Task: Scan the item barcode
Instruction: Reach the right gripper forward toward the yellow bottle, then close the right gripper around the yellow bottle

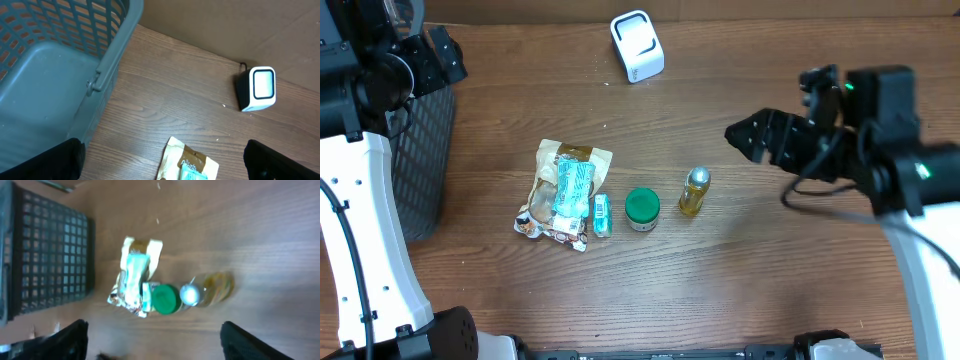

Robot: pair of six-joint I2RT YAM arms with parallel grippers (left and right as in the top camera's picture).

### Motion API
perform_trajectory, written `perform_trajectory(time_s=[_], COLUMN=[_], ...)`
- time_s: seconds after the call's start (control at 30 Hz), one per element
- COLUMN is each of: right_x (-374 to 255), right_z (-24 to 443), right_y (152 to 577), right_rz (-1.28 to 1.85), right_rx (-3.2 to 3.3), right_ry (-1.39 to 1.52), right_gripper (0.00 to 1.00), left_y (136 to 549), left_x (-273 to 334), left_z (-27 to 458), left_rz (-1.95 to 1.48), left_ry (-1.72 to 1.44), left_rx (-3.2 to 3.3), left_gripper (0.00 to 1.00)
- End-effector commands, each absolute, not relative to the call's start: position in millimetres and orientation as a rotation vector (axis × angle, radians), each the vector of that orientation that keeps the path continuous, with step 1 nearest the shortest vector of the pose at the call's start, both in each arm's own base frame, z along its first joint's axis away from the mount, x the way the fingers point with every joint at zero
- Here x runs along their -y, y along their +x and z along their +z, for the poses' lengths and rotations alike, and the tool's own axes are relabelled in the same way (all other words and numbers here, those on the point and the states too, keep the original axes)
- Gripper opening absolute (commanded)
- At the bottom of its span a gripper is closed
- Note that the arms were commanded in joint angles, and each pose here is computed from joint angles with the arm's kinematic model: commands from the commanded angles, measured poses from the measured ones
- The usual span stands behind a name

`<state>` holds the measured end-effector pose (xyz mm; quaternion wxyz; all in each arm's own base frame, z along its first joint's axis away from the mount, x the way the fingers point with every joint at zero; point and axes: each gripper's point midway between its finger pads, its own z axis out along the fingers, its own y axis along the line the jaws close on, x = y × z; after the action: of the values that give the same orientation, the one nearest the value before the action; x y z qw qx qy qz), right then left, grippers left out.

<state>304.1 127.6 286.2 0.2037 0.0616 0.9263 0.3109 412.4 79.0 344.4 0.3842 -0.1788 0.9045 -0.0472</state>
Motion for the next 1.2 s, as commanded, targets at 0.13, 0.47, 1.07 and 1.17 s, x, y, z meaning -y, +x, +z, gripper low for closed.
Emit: perform_trajectory(time_s=[0.13, 0.47, 1.07, 1.17], right_x=[-148.9, -168.8, -169.4, -169.6], right_z=[225.4, 161.1, 109.6, 109.6], right_y=[310.9, 310.9, 322.8, 322.7], right_rz=[0.632, 0.211, 0.091, 0.091], right_rx=[-2.819, -2.943, -3.037, -3.037], right_ry=[0.266, 0.366, 0.425, 0.424], right_gripper=[0.85, 0.99, 0.72, 0.68], left_y=[414.3, 414.3, 414.3, 414.3], left_x=[-77.5, -77.5, -77.5, -77.5], left_z=[353.4, 353.4, 353.4, 353.4], left_rz=[-0.119, -0.119, -0.119, -0.119], left_ry=[-0.426, -0.426, -0.426, -0.426], left_rx=[-2.286, -2.286, -2.286, -2.286], left_gripper=[1.00, 1.00, 1.00, 1.00])
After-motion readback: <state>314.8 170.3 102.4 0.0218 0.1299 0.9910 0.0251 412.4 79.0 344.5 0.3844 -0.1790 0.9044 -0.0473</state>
